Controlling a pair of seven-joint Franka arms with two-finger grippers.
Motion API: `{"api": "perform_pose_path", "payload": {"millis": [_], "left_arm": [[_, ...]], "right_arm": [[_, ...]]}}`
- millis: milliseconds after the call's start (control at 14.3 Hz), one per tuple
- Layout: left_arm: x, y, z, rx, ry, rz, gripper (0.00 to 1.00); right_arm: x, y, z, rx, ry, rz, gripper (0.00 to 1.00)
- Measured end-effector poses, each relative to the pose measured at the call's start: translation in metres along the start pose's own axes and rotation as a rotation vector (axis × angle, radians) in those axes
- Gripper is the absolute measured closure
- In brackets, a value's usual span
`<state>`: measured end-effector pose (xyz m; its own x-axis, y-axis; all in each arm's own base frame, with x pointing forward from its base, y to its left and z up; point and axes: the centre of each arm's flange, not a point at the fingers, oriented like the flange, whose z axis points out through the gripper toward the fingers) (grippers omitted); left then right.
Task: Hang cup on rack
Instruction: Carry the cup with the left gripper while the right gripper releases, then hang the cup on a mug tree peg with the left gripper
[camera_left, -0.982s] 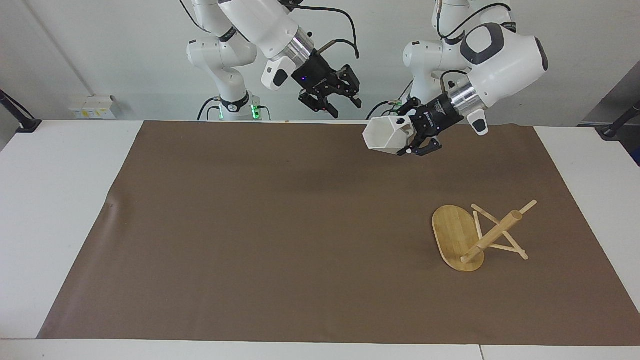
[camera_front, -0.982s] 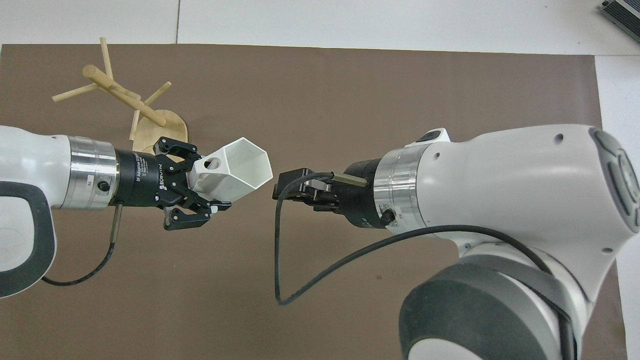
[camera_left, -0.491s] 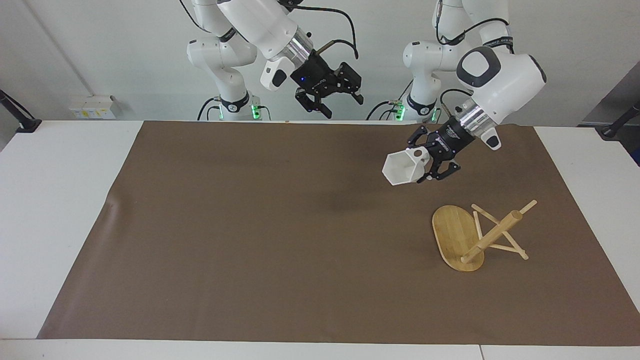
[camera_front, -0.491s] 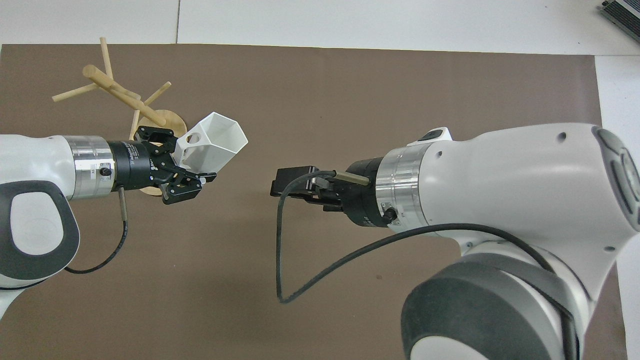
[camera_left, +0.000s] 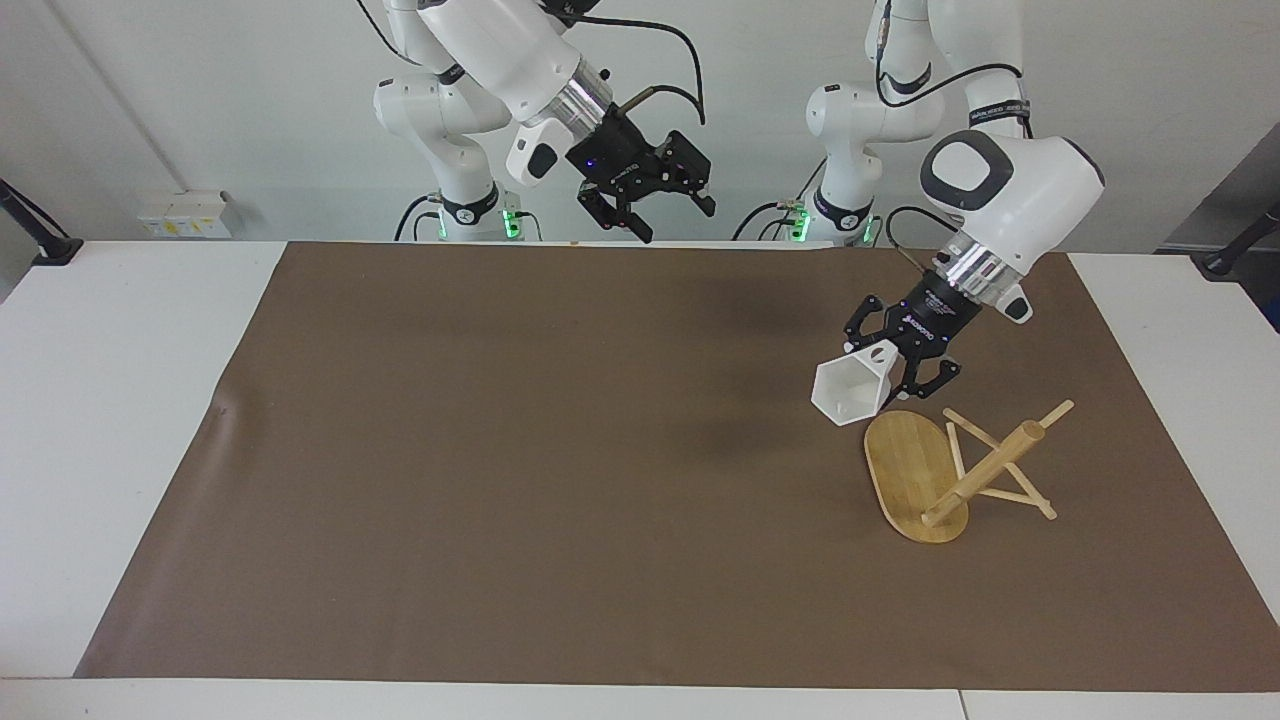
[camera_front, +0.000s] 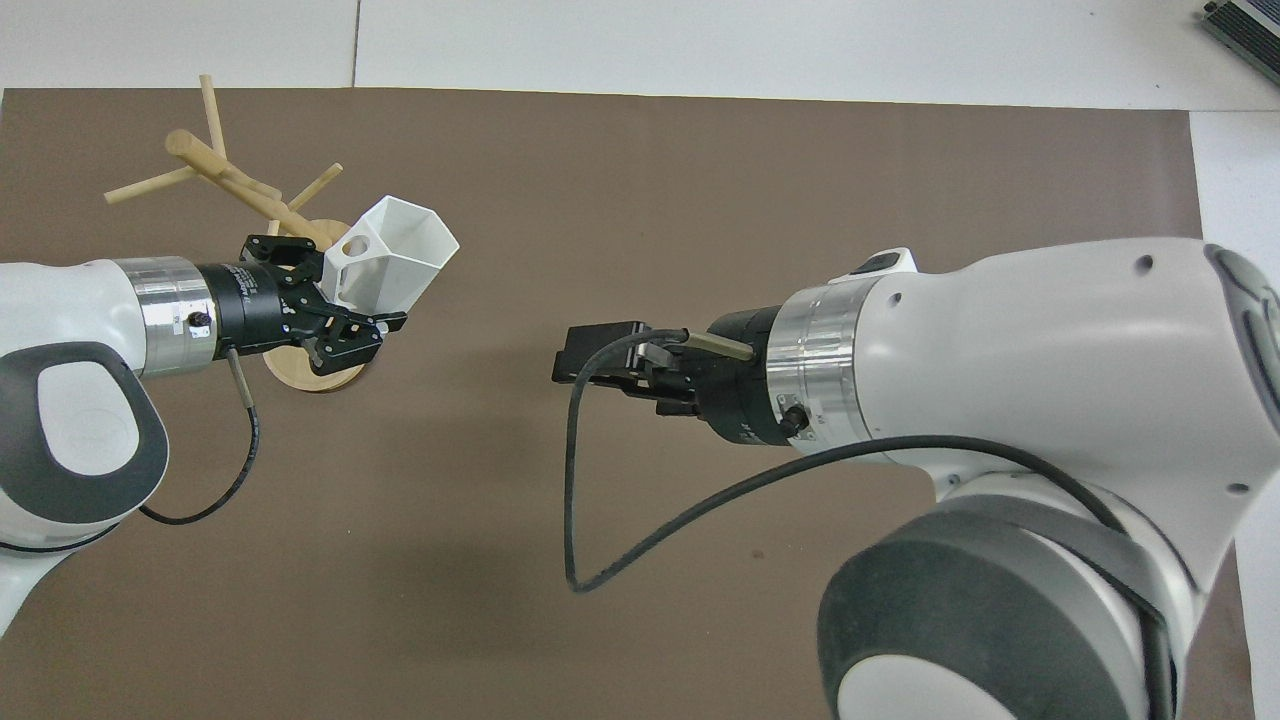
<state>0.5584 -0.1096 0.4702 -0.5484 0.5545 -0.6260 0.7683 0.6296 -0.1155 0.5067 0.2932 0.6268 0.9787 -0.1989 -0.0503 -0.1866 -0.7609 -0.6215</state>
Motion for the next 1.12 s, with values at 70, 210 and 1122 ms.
{"api": "perform_pose_path", "payload": {"millis": [70, 210, 1122], "left_arm": [[0.000, 0.002, 0.000, -0.011, -0.003, -0.010, 0.30], [0.002, 0.005, 0.002, -0.032, -0.008, -0.023, 0.30], [0.010, 0.028, 0.007, -0.161, -0.051, -0.182, 0.30]], "right_arm": [[0.004, 0.004, -0.002, -0.031, 0.021, -0.025, 0.00], [0.012, 0.013, -0.007, -0.100, 0.063, -0.090, 0.00], [0.094, 0.118, -0.085, -0.209, 0.174, -0.347, 0.00]]}}
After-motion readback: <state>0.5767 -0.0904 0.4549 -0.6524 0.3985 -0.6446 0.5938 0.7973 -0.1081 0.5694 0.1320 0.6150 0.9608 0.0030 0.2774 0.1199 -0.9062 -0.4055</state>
